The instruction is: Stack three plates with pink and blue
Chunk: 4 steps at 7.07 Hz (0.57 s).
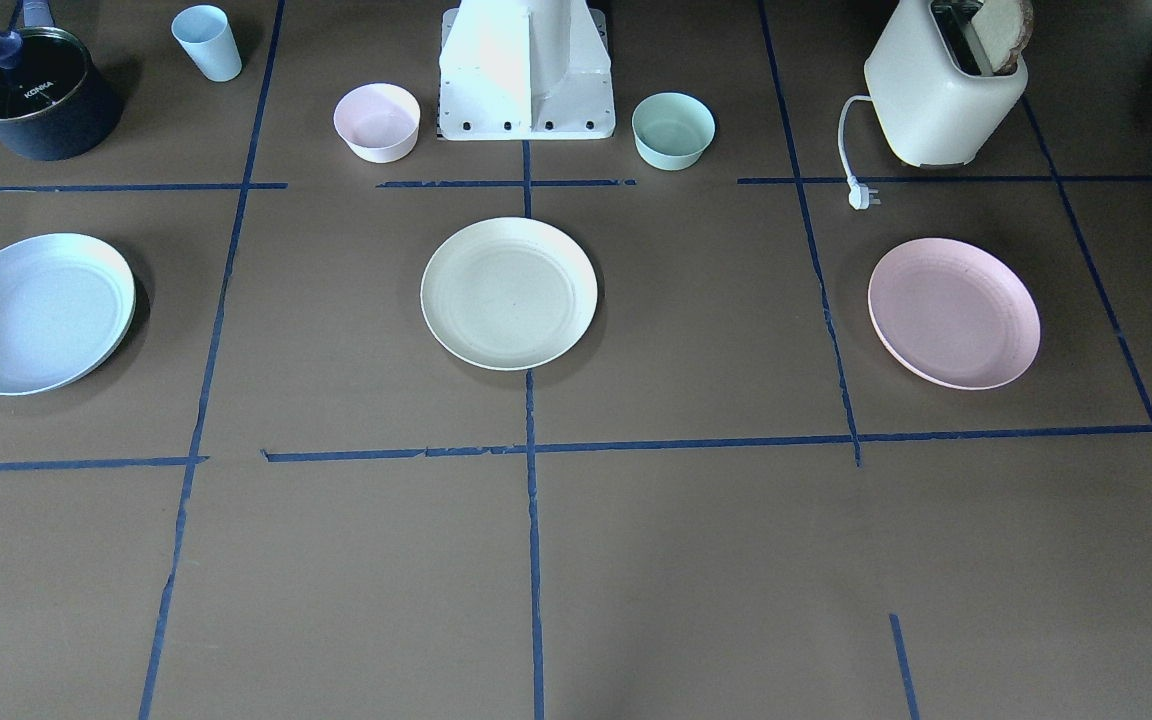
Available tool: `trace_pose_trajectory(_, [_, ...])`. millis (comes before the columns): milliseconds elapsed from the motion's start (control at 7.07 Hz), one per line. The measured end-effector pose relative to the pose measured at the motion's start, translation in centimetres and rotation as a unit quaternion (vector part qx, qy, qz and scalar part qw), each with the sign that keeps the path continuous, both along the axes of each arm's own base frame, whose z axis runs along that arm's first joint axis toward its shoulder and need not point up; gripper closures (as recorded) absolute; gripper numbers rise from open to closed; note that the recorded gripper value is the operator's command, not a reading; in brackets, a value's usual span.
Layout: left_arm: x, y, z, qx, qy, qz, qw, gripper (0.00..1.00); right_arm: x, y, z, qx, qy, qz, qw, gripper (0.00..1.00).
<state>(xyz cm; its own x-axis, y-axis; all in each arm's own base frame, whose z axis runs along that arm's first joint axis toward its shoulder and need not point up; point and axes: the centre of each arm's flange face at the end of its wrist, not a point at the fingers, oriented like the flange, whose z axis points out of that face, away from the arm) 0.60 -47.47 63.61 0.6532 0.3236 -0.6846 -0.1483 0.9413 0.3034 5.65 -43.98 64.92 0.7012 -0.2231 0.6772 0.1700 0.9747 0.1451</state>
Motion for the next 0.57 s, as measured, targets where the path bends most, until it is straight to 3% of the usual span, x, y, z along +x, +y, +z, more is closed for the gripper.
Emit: trace_pose_trajectory(566, [13.8, 1.7, 3.3, -0.076, 0.037, -0.068, 0.9941, 0.0, -0.3, -0.2, -0.3, 0.015, -0.007, 0.0, 0.9999, 0.0])
